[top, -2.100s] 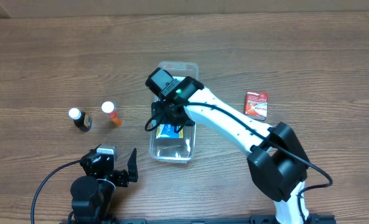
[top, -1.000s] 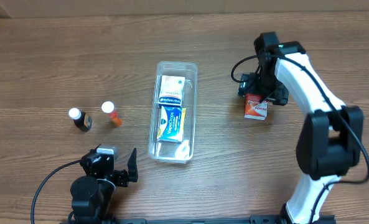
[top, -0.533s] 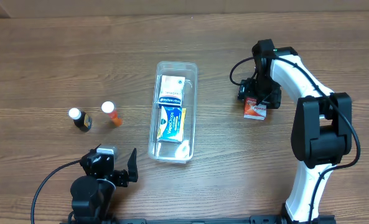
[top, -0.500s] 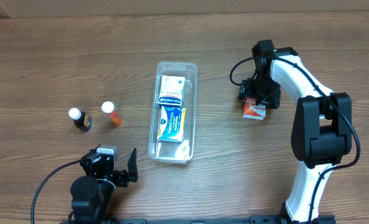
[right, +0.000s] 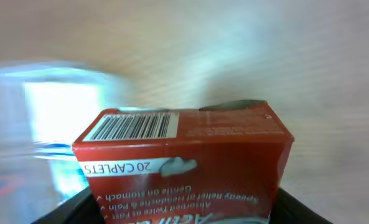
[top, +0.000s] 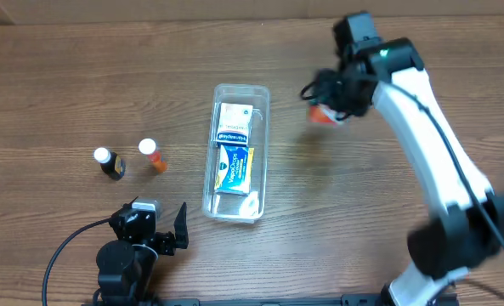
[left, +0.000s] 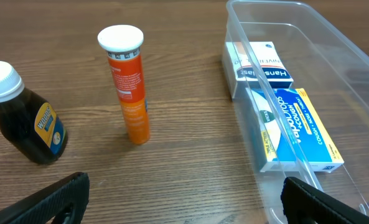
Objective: Pack container
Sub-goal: 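Lower the red box into the container's far end and release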
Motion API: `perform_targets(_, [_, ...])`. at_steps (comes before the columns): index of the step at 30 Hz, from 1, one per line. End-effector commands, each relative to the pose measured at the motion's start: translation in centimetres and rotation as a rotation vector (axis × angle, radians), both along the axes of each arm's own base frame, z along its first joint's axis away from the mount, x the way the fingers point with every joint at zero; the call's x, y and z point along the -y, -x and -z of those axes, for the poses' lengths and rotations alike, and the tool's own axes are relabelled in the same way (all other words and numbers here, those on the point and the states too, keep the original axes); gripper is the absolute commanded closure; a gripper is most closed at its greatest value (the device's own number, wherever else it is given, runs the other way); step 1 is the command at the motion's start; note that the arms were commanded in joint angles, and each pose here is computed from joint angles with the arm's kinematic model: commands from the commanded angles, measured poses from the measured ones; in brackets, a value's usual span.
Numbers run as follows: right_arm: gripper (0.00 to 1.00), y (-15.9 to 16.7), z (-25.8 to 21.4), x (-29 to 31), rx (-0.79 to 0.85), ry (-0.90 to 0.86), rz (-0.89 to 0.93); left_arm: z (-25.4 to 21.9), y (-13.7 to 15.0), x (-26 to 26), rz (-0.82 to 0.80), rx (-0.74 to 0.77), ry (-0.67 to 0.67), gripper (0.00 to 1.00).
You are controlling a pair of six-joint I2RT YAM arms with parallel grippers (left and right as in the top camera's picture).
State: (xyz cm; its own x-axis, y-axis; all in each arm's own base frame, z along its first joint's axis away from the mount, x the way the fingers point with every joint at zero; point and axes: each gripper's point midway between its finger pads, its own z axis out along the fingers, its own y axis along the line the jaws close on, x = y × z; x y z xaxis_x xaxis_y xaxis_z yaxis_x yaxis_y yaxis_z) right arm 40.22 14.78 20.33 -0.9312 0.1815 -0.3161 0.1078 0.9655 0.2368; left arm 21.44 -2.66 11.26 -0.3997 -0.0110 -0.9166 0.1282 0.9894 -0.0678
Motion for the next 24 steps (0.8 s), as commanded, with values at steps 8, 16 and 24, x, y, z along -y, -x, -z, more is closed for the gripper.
perform_targets(8, [0.33, 2.3, 2.2, -15.1, 0.058, -0.078, -0.146, -0.1, 0.0, 0.0, -0.002, 0.006, 0.009, 0.00])
perform_targets(16, [0.27, -1.4, 7.9, -17.7, 0.072, -0.090, -0.139, -0.1, 0.0, 0.0, -0.003, 0.007, 0.009, 0.00])
perform_targets(24, [0.05, -2.5, 4.1, -17.5, 0.158, -0.121, -0.156, -0.1, 0.0, 0.0, -0.002, 0.007, 0.009, 0.00])
